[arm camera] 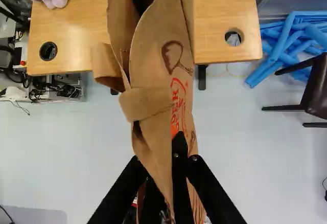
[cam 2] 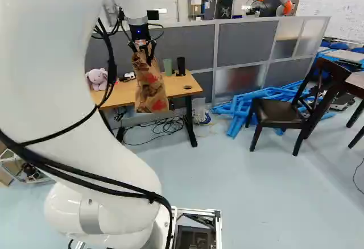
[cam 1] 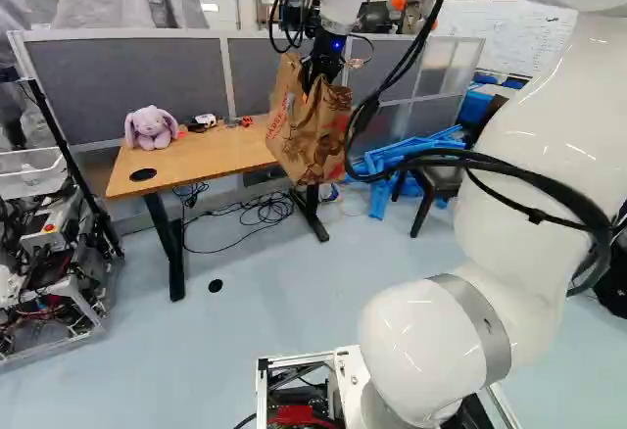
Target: Pick up the bag on the ground and place it on the table
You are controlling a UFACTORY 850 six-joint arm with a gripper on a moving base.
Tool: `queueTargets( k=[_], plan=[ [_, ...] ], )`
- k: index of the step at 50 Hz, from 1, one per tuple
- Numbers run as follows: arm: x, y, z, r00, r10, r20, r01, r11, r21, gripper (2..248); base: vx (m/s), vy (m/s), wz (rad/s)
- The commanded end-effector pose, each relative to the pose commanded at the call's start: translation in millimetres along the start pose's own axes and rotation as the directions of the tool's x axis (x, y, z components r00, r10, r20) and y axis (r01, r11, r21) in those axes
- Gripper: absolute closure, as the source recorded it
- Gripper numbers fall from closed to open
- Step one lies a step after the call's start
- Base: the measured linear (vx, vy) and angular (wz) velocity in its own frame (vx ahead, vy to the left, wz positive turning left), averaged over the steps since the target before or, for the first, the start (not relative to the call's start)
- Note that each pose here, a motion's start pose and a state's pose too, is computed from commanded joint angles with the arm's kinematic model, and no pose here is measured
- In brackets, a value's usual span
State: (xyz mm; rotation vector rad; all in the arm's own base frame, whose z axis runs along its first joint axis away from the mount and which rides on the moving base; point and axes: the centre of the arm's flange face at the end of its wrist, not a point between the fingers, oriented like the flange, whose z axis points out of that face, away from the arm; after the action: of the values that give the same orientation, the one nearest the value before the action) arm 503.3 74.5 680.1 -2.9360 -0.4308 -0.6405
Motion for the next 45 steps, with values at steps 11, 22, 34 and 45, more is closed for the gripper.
queueTargets(
  k=[11,22,34,45],
  plan=[
    [0.0,0.0,0.0,1.0,0.0,0.0,0.0,1.0,0.0,229,0.298,0.12,-0.027],
    [0.0,0.0,0.0,1.0,0.0,0.0,0.0,1.0,0.0,229,0.294,0.12,-0.033],
    [0.0,0.0,0.0,1.0,0.0,0.0,0.0,1.0,0.0,229,0.302,0.116,-0.029],
    [0.0,0.0,0.0,1.0,0.0,0.0,0.0,1.0,0.0,229,0.305,0.118,-0.028]
  ],
)
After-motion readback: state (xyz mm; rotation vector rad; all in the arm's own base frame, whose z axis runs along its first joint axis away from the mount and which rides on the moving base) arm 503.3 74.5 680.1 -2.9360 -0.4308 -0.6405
